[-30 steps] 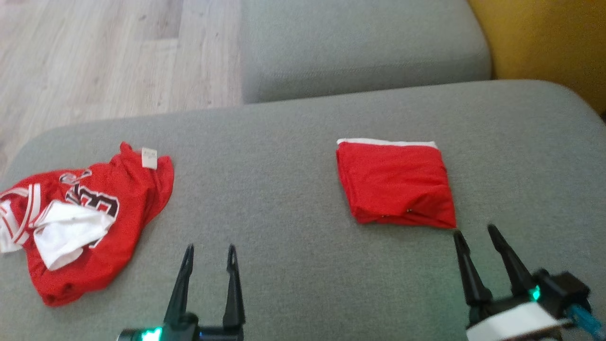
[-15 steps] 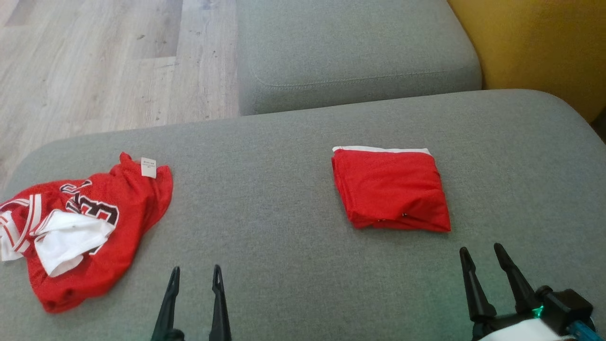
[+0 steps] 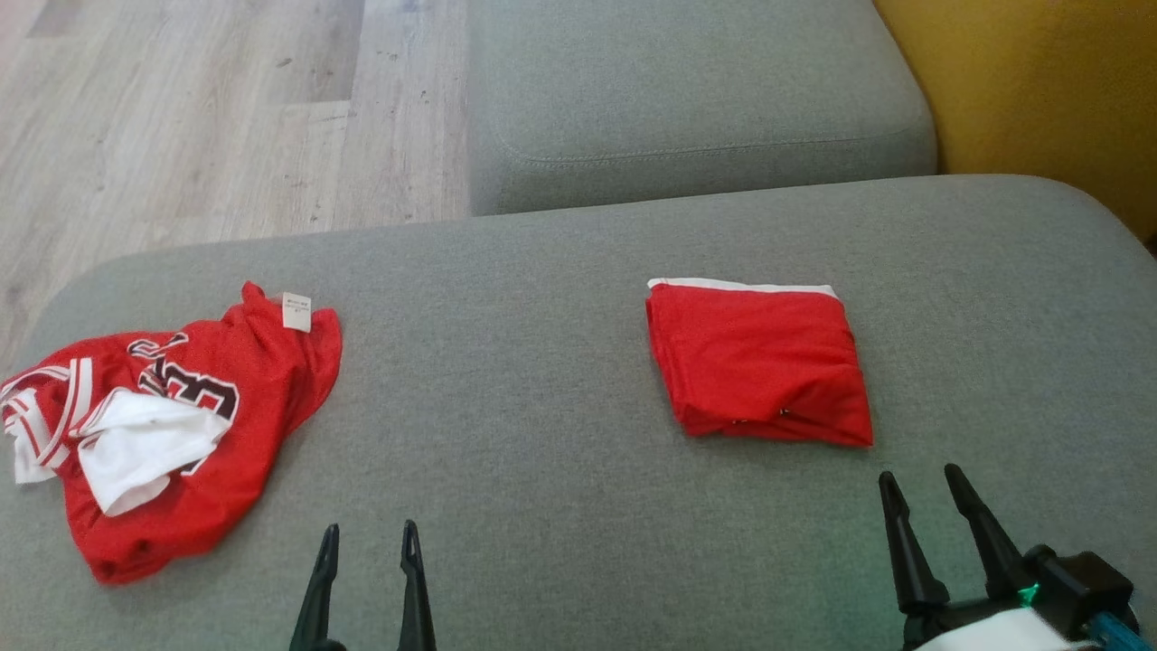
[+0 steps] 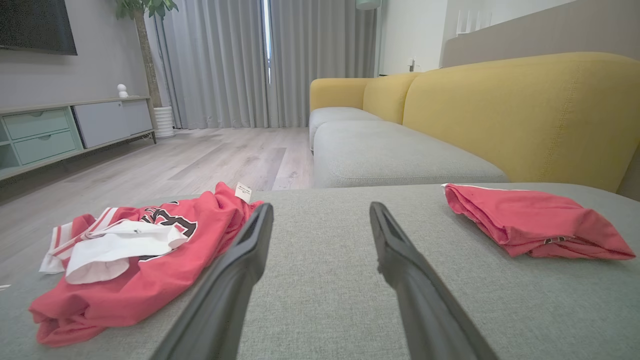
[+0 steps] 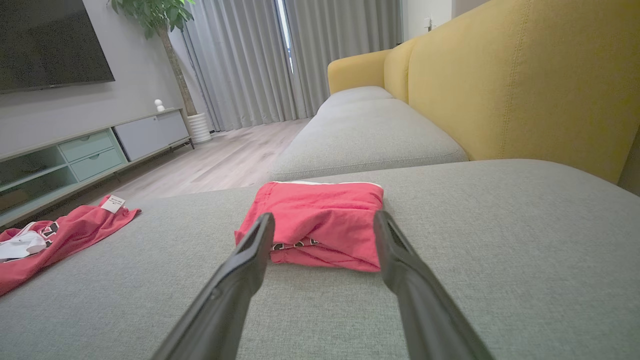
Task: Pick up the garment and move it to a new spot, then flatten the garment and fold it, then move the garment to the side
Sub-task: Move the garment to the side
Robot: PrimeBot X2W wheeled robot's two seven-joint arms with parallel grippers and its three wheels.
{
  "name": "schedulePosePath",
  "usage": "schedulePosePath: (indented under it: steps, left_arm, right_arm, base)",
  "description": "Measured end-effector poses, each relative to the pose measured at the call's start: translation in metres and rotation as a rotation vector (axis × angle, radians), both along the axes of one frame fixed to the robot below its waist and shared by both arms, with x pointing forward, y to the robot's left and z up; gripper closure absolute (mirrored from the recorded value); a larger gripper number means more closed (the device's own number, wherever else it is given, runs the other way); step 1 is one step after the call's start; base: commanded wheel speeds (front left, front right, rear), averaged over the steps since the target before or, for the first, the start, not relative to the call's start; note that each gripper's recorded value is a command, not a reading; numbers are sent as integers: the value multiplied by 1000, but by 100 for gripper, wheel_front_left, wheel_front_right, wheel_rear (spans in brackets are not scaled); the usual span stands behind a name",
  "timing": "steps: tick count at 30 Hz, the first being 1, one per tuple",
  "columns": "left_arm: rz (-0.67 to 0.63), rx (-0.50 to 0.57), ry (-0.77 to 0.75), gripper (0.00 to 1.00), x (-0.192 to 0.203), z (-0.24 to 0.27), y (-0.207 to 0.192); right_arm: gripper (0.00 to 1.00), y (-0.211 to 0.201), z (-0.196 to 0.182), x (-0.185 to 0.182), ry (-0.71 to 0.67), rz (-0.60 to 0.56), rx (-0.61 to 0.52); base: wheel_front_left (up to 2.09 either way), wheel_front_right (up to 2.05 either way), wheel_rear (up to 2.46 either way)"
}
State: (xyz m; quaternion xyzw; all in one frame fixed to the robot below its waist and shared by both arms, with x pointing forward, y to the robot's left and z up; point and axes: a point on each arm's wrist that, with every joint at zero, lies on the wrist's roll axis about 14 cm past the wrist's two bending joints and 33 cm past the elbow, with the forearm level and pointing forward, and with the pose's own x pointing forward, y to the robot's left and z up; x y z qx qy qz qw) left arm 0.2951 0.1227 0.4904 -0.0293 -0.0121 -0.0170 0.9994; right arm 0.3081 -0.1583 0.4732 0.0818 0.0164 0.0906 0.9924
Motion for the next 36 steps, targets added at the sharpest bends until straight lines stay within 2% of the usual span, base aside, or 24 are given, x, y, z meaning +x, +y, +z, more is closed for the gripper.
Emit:
schedulePosePath:
  steps: [26,36]
  left_arm:
    - [42,-39,44,0,3,-9,7]
    - [40,-48,55,0,27,-10,2]
  right_arm:
    - [0,6,-14,12,51,32,-11]
    - [0,-2,-19,62,64,59,-68]
  base:
    - [0,0,0]
    - [0,0,0]
